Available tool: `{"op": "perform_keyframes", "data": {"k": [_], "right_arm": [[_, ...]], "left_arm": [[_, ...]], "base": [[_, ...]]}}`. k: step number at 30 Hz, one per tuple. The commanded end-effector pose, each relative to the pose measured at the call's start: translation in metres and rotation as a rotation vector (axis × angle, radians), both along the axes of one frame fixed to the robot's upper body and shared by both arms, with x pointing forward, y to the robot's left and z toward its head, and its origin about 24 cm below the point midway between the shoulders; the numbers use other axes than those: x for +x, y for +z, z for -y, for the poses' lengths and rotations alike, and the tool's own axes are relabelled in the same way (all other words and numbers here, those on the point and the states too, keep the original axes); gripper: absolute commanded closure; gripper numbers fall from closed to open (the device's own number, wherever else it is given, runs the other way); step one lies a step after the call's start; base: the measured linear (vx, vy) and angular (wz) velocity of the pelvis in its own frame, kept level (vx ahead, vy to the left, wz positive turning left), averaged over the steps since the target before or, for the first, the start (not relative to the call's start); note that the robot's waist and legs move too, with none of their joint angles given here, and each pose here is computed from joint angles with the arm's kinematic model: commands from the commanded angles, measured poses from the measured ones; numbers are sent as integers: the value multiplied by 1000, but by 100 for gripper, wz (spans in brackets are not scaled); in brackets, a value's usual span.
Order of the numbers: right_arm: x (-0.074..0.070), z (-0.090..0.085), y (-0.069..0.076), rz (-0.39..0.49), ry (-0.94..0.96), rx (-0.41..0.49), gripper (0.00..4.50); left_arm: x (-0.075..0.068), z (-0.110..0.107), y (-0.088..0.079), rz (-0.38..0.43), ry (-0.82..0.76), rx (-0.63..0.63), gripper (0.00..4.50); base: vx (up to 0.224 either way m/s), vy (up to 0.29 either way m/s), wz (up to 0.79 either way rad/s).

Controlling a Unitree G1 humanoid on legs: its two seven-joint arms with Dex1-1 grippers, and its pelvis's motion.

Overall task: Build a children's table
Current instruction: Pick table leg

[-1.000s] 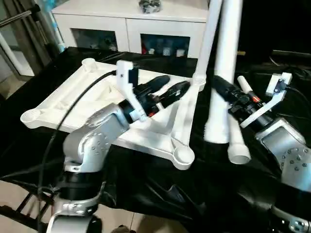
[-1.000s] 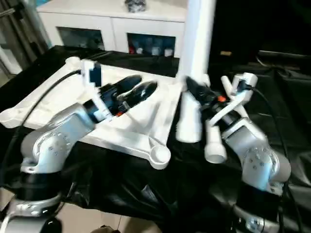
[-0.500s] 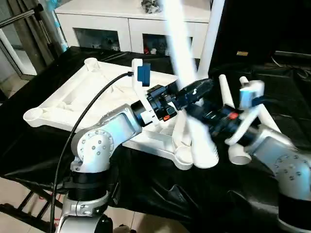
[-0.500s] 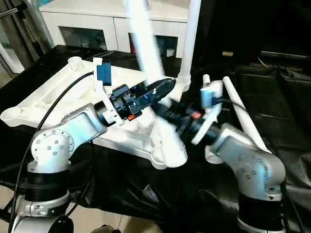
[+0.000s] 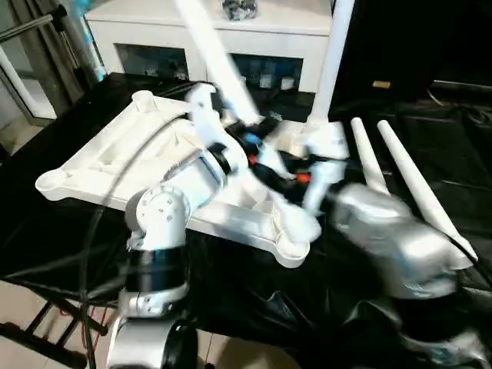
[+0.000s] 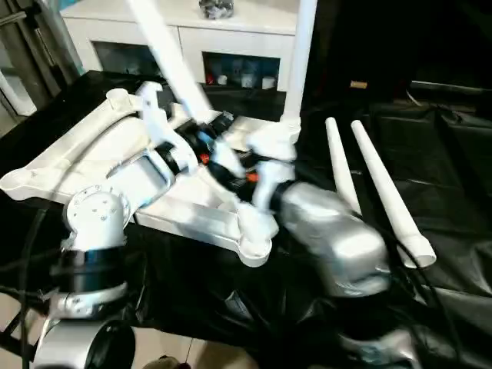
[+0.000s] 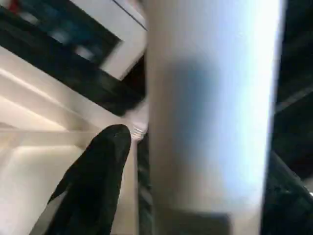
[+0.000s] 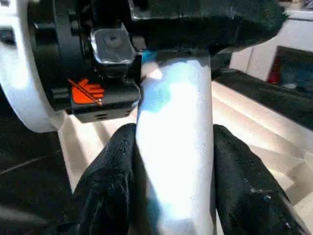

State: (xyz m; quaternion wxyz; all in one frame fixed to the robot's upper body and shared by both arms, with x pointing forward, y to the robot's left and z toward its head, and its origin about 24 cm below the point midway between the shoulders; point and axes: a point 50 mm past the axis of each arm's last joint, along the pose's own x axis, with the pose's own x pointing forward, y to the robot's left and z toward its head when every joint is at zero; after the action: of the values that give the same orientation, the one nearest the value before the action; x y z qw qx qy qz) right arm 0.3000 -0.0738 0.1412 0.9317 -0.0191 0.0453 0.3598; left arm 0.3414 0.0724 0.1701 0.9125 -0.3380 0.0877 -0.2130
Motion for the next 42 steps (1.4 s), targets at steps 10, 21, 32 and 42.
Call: {"op": "perform_keyframes", "data": {"k": [10, 21, 32, 42], "right_arm": [[3, -12, 13, 100, -24, 2, 272], [-3, 25, 5, -123, 168, 48, 151], [-15, 50, 5, -257, 417, 93, 65], [-29, 54, -3, -350, 565, 38, 67]], "left_arm": [[0, 9, 5, -2, 37, -15, 242], [-8, 4, 22, 219, -208, 63, 267], [-40, 1, 43, 461, -744, -112, 267], [-59, 5, 51, 551, -1024, -204, 268]], "base": [[0, 0, 0], [0, 0, 0], [0, 0, 0], [0, 0, 0]]}}
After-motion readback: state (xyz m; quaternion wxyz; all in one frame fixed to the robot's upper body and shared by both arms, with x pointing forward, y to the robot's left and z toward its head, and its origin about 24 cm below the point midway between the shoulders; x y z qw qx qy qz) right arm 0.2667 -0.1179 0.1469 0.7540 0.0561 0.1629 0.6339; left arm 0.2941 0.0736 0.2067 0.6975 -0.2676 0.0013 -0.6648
